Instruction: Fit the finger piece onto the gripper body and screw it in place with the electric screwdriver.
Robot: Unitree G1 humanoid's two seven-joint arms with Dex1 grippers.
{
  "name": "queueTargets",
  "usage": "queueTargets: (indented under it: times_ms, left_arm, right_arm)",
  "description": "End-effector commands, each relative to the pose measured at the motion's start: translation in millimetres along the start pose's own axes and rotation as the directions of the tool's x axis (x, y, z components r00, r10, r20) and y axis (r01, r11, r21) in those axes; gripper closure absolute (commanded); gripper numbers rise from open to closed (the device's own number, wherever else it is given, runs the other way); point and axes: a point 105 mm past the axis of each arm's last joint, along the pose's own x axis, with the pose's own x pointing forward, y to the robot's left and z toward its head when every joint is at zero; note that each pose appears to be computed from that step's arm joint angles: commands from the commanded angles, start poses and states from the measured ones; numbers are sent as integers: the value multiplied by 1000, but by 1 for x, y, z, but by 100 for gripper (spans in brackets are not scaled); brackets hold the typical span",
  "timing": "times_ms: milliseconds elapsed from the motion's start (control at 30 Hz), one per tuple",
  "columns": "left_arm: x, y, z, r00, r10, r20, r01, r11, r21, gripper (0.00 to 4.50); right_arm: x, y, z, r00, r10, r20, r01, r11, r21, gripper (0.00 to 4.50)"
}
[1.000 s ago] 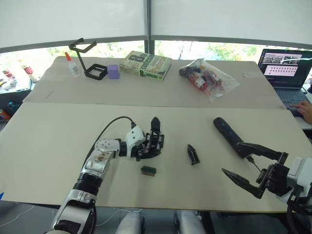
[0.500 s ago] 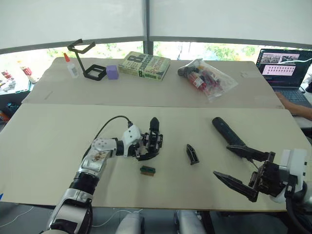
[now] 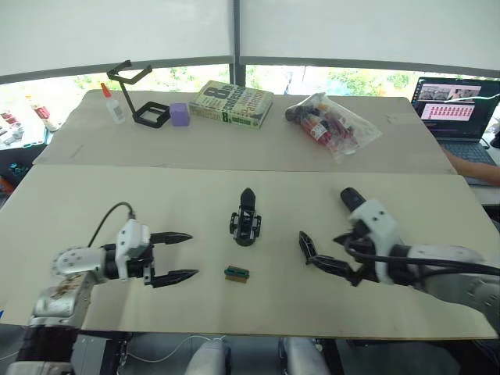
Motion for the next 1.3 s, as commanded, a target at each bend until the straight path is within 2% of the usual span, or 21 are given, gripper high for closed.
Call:
queueTargets:
  times_ms: [33,133,267,367,500,600,633,733,767,800,867,933,967,1067,1133,1200,1300]
  left_arm:
    - [0,-15,33,997,-53,53,50,997,66,5]
    - [4,-21,45,996,-52,69,46,995,86,5]
    - [7,-26,53,995,-52,83,43,994,104,5]
    - [8,-27,58,994,-55,90,44,992,115,0]
    - [9,-22,67,993,-45,108,32,992,123,0]
    - [12,-17,76,989,-35,141,20,993,112,0]
    - [13,-16,80,987,-35,155,20,995,95,0]
    - [21,-14,93,979,-24,204,15,999,46,0]
    - [26,-9,102,968,4,252,4,1000,-30,0]
    - [32,-5,111,958,28,287,-3,996,-89,0]
    - [47,5,129,932,88,353,-24,983,-181,0]
    - [62,16,146,897,163,410,-61,967,-249,0]
    - [69,18,153,881,179,437,-53,957,-285,0]
    - [87,22,168,843,219,491,-22,927,-375,0]
    - [100,27,179,809,255,529,-1,901,-433,0]
    - [110,25,184,807,233,542,24,905,-425,0]
    - [117,27,191,780,246,576,48,894,-446,0]
  right_arm:
    - [19,-12,-2,990,-124,-68,124,992,-15,0]
    - [27,-20,-6,973,-202,-110,201,979,-12,0]
    - [30,-24,-13,959,-237,-156,237,971,-19,0]
    - [29,-20,-24,953,-220,-208,220,975,-26,80]
    - [27,-10,-35,953,-180,-245,180,983,-21,221]
    - [25,-8,-36,957,-181,-228,183,983,-13,323]
    - [25,-11,-28,961,-206,-183,211,977,8,338]
    - [18,-13,-6,972,-227,-62,227,974,2,337]
    - [12,-14,11,969,-244,42,245,969,-31,337]
    - [3,-16,34,942,-278,188,299,949,-95,337]
    - [-22,-11,75,849,-284,446,419,876,-240,337]
    - [-38,1,99,769,-228,597,507,786,-353,337]
    - [-45,5,110,718,-210,664,554,750,-361,337]
    - [-53,14,128,620,-157,768,630,684,-368,337]
    - [-52,25,137,584,-97,806,657,639,-399,337]
    - [-46,30,138,590,-67,805,658,618,-430,337]
    - [-41,36,137,596,-22,803,660,583,-474,337]
